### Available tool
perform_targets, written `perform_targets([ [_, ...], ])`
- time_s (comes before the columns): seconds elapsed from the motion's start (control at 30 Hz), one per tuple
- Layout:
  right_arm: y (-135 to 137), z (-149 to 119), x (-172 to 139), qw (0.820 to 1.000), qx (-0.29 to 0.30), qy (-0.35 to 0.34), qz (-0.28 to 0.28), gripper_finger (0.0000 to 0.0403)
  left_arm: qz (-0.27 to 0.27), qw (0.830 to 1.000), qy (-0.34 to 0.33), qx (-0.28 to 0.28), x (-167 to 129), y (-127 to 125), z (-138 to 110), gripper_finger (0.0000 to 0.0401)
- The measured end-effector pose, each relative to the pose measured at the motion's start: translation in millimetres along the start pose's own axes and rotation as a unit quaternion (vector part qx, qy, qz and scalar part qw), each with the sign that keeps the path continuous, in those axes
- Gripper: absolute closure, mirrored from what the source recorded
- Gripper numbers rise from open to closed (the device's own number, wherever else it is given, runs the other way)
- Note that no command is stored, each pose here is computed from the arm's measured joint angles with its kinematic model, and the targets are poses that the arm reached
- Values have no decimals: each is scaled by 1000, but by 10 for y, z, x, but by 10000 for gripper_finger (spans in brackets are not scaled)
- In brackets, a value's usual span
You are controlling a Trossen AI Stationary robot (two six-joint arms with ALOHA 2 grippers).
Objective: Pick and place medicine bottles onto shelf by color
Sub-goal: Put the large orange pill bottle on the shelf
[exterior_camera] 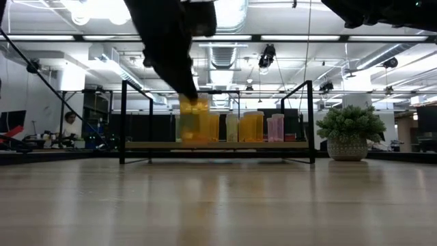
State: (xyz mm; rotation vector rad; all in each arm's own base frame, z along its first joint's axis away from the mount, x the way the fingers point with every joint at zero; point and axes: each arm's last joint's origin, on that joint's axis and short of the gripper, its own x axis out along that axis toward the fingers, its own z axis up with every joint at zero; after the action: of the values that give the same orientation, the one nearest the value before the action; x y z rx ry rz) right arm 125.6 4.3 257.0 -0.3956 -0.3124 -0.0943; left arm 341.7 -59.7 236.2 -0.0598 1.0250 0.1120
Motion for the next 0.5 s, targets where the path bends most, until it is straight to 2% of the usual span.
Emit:
perform_targets([
  [0.13, -1, 0, 0, 1000, 0, 0, 0, 172, 9, 998, -36, -50, -345, 174, 32, 210],
  [0.3, -1, 0, -1, 1000, 0, 0, 0, 172, 75, 989, -43, -118, -756, 415, -86, 210],
  [0.4, -1, 1, -1, 1000, 0, 0, -1, 172, 127, 976, -42, -172, -943, 536, -195, 209],
  [0.5, -3, 4, -1, 1000, 0, -2, -1, 172, 167, 958, -43, -227, -1006, 629, -294, 209],
])
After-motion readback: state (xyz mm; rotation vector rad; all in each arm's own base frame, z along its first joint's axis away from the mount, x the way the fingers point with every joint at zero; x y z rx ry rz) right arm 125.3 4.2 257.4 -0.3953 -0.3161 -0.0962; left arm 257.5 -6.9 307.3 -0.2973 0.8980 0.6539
